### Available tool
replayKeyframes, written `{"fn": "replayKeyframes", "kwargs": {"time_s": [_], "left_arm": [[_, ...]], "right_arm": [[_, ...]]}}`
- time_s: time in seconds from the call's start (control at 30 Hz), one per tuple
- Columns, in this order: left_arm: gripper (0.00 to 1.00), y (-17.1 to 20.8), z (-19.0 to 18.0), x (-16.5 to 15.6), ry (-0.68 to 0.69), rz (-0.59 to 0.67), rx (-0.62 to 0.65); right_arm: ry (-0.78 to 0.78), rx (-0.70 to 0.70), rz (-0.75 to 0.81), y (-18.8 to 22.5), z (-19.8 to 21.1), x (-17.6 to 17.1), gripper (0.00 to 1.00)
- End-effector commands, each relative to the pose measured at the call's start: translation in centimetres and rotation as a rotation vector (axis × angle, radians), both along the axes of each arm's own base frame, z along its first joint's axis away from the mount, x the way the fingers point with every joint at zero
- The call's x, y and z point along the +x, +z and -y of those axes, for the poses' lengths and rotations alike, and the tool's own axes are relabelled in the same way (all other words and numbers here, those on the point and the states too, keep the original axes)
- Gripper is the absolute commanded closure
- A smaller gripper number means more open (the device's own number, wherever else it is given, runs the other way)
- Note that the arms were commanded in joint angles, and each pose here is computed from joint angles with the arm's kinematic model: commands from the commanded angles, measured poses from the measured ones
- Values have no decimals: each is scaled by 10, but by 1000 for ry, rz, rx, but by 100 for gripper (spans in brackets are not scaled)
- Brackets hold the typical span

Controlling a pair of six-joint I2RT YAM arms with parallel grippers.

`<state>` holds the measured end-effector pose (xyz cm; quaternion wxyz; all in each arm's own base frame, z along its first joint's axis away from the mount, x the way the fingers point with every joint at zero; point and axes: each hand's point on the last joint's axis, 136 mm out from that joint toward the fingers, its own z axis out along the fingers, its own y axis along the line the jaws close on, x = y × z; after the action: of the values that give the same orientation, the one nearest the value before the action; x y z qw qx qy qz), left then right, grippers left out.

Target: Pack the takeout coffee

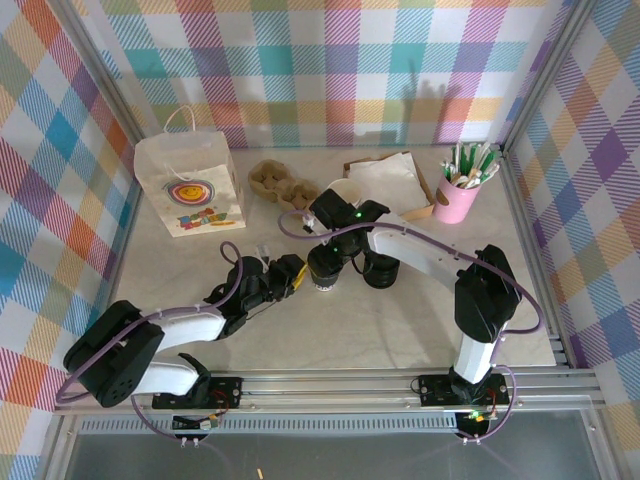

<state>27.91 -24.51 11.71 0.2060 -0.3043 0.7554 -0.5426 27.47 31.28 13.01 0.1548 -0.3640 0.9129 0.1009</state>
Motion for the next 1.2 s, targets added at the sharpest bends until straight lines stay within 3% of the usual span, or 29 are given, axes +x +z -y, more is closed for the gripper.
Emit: {"fn": "replayKeyframes", "kwargs": {"time_s": [0.0,0.37,0.73,1.0,1.17], "left_arm": [[63,8,8,1,-12,24,-87],[68,-24,7,-3,2,-57,-96],[69,-45,-10,-18,1,-84,36],[66,-20,-8,-12,-4,-14,35],[62,5,-19,-9,15,47,123]], "right_arm": [[21,-59,-146,-22,6,-31,35],[23,-64,-144,-22,5,-31,35],[11,-76,-159,-26,7,-33,35],[15,-83,-149,-23,5,-32,35],[27,-97,-127,-21,5,-32,36]]}}
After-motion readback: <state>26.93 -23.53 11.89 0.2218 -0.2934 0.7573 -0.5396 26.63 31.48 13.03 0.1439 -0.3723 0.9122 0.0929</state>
